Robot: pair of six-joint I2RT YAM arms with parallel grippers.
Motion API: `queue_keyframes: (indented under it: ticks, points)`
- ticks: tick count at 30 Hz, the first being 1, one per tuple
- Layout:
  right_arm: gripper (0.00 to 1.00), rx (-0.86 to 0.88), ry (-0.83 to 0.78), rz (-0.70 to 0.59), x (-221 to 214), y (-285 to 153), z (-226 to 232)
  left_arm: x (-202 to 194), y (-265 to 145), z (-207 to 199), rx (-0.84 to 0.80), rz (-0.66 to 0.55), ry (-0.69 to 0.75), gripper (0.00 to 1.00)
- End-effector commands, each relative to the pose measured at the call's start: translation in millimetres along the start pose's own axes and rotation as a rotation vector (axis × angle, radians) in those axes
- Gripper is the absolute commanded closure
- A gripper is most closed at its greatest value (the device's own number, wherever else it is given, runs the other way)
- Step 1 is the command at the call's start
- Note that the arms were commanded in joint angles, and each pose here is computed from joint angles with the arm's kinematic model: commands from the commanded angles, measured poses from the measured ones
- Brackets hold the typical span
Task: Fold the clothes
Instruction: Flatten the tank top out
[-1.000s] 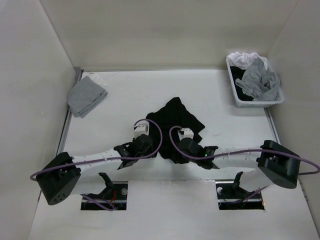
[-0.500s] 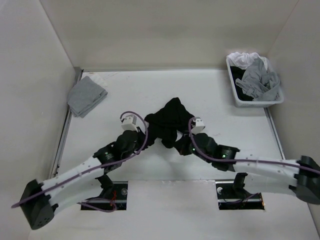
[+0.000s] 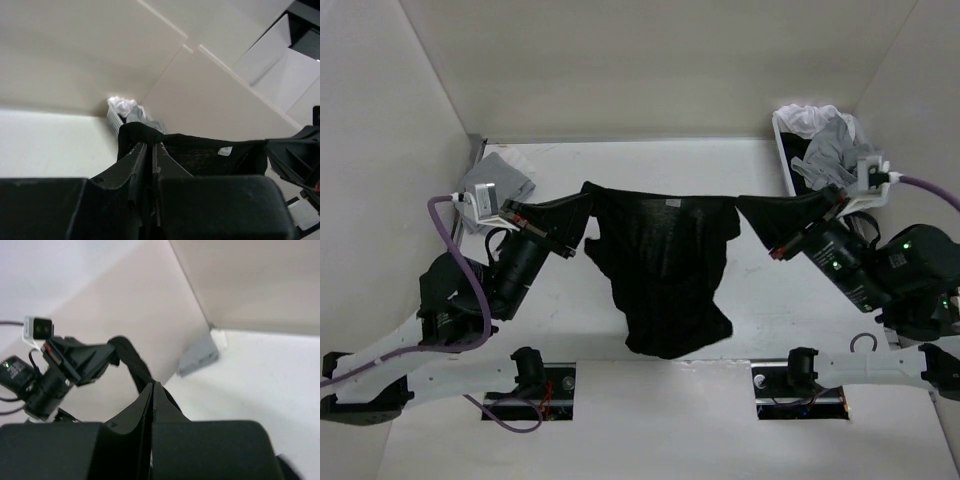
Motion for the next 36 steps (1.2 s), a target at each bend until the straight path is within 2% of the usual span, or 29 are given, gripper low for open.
queue_keyframes:
  ticks: [1,5,8,10,12,15,17,19,23,29,36]
  points:
    - [1.0,-0.024,-0.119,-0.038,27.8,0.6,-0.4,30.6,7.8,-20.2,0.023,-0.145,0.078,0.99]
    - [1.0,-0.03,-0.152,-0.07,30.8,18.3,5.2,30.6,18.2,-28.3,0.054,-0.206,0.161,0.97]
    - [1.0,-0.097,-0.199,-0.06,13.7,57.1,-14.7,21.0,38.2,-10.4,0.143,-0.291,0.246,0.97]
    - [1.0,-0.131,-0.191,-0.018,-2.2,87.1,-39.1,4.6,61.8,9.3,0.19,-0.305,0.311,0.97]
    - [1.0,-0.176,-0.16,0.023,-19.9,123.7,-81.4,-19.9,95.7,48.4,0.279,-0.28,0.357,0.97]
    - [1.0,-0.238,-0.11,0.087,-43.9,170.2,-143.3,-56.7,141.0,119.4,0.38,-0.136,0.311,0.97]
    - [1.0,-0.281,-0.104,0.121,-53.9,194.0,-173.4,-61.7,166.9,167.7,0.45,-0.072,0.236,0.98]
    - [1.0,-0.309,-0.105,0.137,-54.2,203.0,-184.9,-50.5,179.4,182.1,0.459,-0.077,0.184,1.0]
    - [1.0,-0.275,-0.162,0.078,-32.9,188.9,-158.3,-9.8,170.1,119.6,0.325,-0.185,0.214,1.0]
    - [1.0,-0.17,-0.232,-0.078,21.9,117.8,-71.1,36.9,103.0,29.5,0.179,-0.352,0.241,1.0]
    - [1.0,-0.057,-0.254,-0.205,77.5,48.9,-0.3,80.1,40.4,-30.6,0.055,-0.446,0.22,1.0]
Point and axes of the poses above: each gripper's point midway between its finger pads, its own y axis out along the fingers, its own z axis along the line the jaws close on, x = y × z, the point moved 9 cm from there along -y, back along the fingers, and after that the axes turned 8 degrees about -y, right-handed, at the moved point
